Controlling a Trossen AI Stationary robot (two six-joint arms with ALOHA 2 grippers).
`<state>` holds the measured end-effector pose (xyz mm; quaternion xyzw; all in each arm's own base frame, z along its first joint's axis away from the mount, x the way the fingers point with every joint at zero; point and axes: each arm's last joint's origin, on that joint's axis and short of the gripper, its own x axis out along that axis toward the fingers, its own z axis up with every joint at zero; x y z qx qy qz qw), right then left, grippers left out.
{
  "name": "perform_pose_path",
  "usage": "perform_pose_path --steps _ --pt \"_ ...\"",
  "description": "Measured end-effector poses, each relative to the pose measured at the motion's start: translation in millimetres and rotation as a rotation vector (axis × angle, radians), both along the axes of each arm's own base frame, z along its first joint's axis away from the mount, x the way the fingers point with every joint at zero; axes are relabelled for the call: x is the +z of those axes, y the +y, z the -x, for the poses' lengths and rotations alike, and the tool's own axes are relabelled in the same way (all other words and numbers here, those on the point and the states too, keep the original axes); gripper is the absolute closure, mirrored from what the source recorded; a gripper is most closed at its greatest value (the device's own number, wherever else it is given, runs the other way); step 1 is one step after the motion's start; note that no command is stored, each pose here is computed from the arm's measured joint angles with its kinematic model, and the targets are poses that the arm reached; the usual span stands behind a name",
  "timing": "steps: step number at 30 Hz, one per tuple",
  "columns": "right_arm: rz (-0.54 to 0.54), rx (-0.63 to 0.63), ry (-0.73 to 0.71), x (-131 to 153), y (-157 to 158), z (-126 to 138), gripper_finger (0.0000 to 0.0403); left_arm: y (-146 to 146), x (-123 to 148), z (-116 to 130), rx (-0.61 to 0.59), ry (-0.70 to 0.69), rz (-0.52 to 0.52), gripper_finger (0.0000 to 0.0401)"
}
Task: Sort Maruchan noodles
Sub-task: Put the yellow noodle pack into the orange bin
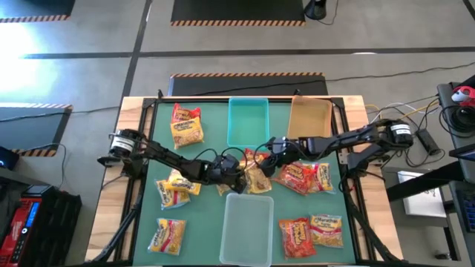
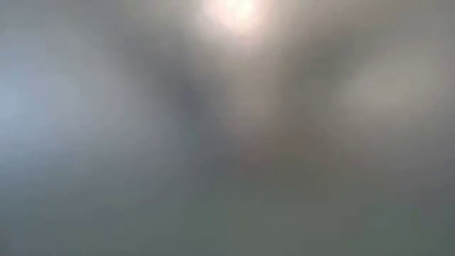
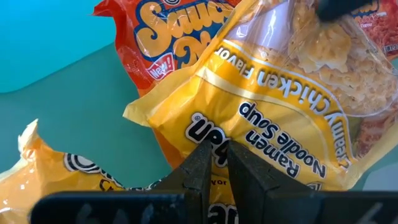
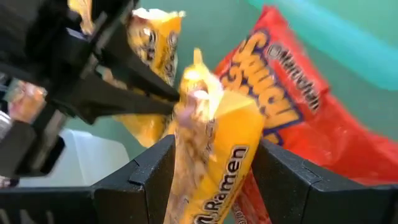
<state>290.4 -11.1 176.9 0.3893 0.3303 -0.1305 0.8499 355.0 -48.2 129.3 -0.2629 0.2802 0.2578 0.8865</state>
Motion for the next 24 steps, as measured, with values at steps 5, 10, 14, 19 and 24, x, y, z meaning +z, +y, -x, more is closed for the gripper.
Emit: perform_pose_path --steps 5,10,14,19,24 --pt "-0.038 0.013 0.019 -20 7 -12 0.0211 1 0 0 0.002 0.004 -0.001 0.0365" --pt "-0.061 0.040 0.033 -27 9 -24 0.0212 1 0 0 0.002 0.008 -0.002 0.0365" --pt "-0.065 0.059 0.030 -26 9 -29 0.0227 1 -1 1 0.002 0.010 -0.002 0.0365" --pt "-0.075 0.069 0.023 -22 10 -28 0.0264 0 0 0 -0.014 0.009 0.014 0.0365" --pt "-0.085 0.111 0.019 -17 11 -26 0.0280 -1 5 0 -0.031 -0.012 0.073 0.0365"
